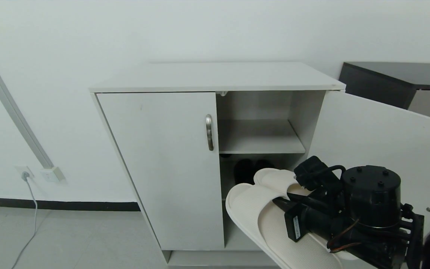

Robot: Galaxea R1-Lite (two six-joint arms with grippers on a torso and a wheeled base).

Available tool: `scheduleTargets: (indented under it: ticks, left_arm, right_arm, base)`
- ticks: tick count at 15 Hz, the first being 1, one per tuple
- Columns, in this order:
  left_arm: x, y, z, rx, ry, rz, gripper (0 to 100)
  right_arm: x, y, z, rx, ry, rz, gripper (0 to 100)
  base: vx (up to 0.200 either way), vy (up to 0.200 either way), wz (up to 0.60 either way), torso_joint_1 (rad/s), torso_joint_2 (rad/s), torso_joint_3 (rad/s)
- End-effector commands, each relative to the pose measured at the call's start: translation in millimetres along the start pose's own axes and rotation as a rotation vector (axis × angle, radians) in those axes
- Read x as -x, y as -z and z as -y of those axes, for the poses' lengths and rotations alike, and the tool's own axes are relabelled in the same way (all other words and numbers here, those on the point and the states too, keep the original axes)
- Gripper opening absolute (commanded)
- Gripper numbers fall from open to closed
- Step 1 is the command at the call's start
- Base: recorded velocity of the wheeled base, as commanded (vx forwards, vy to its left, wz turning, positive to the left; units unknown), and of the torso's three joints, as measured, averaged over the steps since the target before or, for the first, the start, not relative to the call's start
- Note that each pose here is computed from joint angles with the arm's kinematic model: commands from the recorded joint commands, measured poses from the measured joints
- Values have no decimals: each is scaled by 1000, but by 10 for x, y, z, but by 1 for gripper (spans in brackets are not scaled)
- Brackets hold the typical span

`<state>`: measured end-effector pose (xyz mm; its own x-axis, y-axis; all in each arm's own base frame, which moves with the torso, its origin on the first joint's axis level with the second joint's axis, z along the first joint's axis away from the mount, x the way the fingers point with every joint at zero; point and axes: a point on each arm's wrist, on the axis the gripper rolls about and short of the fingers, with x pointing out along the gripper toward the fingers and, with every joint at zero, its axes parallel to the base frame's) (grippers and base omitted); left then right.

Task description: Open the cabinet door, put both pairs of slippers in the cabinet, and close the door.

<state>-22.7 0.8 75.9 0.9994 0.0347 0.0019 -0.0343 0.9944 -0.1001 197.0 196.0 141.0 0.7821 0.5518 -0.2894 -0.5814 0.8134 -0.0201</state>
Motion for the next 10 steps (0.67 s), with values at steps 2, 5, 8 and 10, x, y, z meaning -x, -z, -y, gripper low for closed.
scheduleTargets:
  ticks: [2, 5, 8, 10]
  left_arm:
    - [0, -1, 0, 0, 0, 1, 0]
    - [0, -1, 0, 1, 0, 1, 0]
    - [0, 1, 0, 1, -1, 0, 0]
    - [0, 1, 0, 1, -1, 0, 0]
  right_arm:
    - [-19, 20, -5, 0, 0, -8, 0]
    - [-36, 23, -7, 1, 0, -2, 0]
    - [-36, 34, -7, 1, 0, -5, 0]
    - [-51, 43, -9, 2, 0, -10, 0]
  base:
    - [0, 0, 0, -73, 449, 371]
    - [0, 0, 0, -25, 424, 385]
    - [0, 0, 0, -1, 45, 35]
    - [0, 0, 0, 0, 0, 0]
